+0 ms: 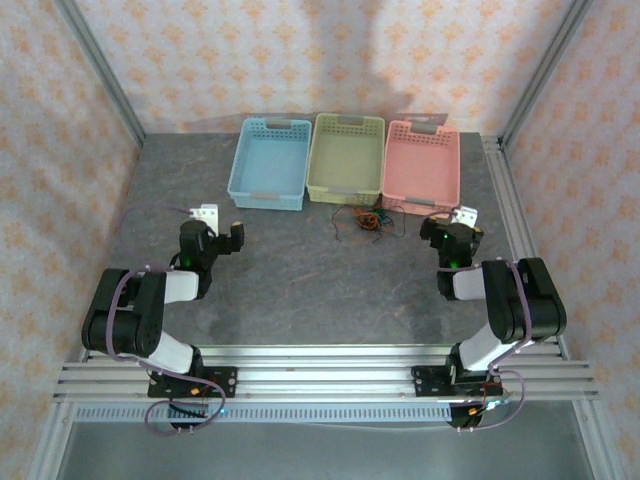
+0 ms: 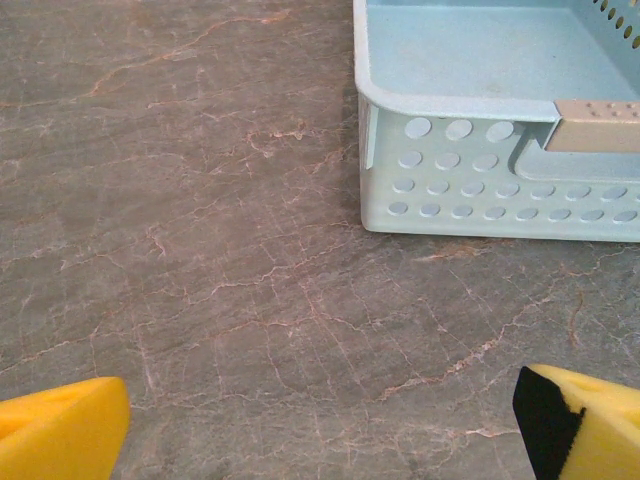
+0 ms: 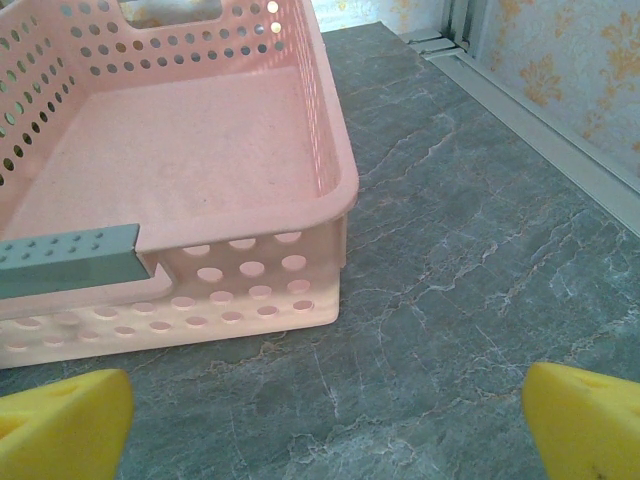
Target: Untangle the cables
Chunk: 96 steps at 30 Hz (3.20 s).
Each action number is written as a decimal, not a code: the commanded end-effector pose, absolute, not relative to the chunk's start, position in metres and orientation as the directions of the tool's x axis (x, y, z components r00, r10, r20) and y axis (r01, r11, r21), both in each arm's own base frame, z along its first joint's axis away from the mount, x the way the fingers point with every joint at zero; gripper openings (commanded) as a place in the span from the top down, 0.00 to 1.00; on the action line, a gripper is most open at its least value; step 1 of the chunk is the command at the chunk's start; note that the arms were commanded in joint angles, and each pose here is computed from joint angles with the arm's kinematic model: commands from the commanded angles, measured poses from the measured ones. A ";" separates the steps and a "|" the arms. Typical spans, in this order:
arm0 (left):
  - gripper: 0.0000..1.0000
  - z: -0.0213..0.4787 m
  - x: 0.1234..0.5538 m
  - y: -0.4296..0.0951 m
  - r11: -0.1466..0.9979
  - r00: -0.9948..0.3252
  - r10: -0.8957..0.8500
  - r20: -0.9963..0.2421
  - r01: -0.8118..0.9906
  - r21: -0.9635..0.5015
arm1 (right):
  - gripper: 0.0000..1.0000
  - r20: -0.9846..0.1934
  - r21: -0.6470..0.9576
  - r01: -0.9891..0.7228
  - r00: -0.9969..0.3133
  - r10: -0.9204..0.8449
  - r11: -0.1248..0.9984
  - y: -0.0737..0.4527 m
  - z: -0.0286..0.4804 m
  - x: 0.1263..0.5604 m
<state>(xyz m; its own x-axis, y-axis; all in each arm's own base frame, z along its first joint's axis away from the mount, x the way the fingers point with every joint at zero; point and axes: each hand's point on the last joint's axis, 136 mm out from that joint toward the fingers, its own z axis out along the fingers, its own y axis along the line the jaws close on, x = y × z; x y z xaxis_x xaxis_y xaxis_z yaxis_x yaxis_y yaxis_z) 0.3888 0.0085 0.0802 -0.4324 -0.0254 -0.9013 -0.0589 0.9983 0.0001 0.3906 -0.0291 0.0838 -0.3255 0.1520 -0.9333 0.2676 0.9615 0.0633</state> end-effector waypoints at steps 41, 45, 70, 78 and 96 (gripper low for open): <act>0.00 0.155 0.333 0.068 0.807 -0.262 -0.416 -0.871 -0.547 -0.221 | 0.07 -0.724 0.319 0.108 -0.614 0.315 0.942 0.138 0.086 0.422; 0.00 0.154 0.332 0.069 0.807 -0.263 -0.419 -0.869 -0.546 -0.224 | 0.07 -0.720 0.256 0.083 -0.648 0.247 0.963 0.146 0.071 0.440; 0.00 0.153 0.333 0.066 0.815 -0.267 -0.430 -0.862 -0.525 -0.244 | 0.75 -0.623 0.306 -0.239 -0.783 0.004 0.921 0.244 0.042 0.414; 0.00 0.156 0.336 0.059 0.832 -0.267 -0.432 -0.862 -0.487 -0.266 | 0.78 -0.571 0.330 -0.465 -0.791 -0.219 0.821 0.310 0.036 0.356; 0.02 0.204 0.351 -0.068 0.922 -0.445 -0.330 -0.832 0.035 -0.385 | 0.30 -0.804 0.273 -0.668 -0.553 -0.218 0.692 0.328 0.106 0.310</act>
<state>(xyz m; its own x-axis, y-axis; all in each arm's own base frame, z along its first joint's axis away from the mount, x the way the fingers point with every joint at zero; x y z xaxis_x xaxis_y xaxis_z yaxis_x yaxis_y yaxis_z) 0.3533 -0.0427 0.1935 -0.3987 -0.3783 -0.8354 -0.0671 0.9206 -0.3848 0.2905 0.3280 0.0713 -0.6471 -0.3116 -0.6958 -0.6648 0.6774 0.3148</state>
